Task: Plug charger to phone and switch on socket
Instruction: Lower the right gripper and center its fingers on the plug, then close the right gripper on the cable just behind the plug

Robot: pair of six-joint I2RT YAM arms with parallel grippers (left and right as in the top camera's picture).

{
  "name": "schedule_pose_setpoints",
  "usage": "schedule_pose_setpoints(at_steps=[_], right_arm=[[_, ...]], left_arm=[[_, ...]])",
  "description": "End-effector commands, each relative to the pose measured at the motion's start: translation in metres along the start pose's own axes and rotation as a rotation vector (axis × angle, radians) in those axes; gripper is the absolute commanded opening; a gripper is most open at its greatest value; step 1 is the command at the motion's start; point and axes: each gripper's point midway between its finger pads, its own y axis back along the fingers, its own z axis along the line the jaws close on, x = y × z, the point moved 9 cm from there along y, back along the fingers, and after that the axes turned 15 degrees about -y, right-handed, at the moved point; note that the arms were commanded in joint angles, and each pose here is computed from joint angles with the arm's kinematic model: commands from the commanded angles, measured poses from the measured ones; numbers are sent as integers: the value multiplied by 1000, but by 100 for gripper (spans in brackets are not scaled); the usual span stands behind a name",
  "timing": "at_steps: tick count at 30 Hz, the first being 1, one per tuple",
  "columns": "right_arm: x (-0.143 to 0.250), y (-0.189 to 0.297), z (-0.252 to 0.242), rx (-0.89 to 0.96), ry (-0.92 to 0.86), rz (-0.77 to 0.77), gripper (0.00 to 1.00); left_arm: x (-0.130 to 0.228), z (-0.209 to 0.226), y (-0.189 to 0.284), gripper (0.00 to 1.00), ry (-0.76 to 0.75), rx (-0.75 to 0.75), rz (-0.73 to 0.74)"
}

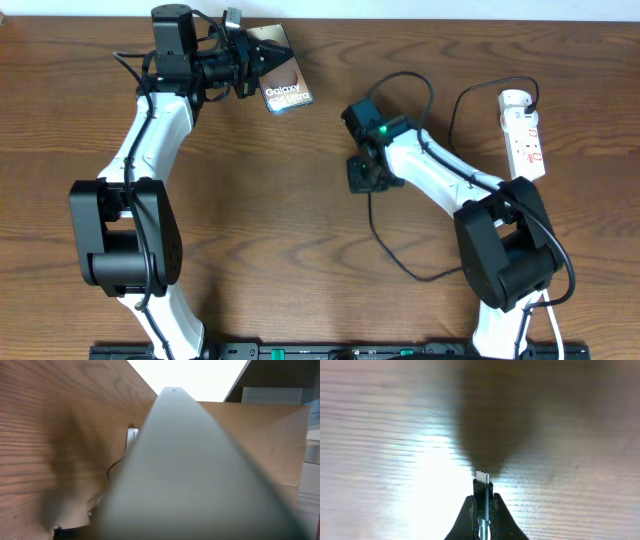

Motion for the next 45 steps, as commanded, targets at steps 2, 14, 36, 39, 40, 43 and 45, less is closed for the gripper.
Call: schedule_pose_setpoints(at_steps=[2, 14, 36, 39, 40, 43, 45], right_arm=[[-15, 10, 3, 6, 169, -55, 1], [-21, -31, -6, 168, 262, -60, 1], [-36, -29, -43, -135, -87, 187, 32], [-38, -28, -51, -152, -116, 212, 30], [-38, -27, -52, -154, -122, 219, 29], [-37, -27, -54, -148, -139, 229, 26], [-37, -27, -54, -148, -141, 230, 24]], left_arm=[[0, -3, 1, 7, -29, 15, 7], [0, -3, 1, 7, -29, 16, 7], [0, -3, 1, 7, -28, 16, 8], [0, -3, 1, 7, -29, 16, 7], [0, -3, 1, 7, -29, 16, 7], [0, -3, 1, 7, -29, 16, 7], [0, -3, 1, 7, -28, 16, 8]])
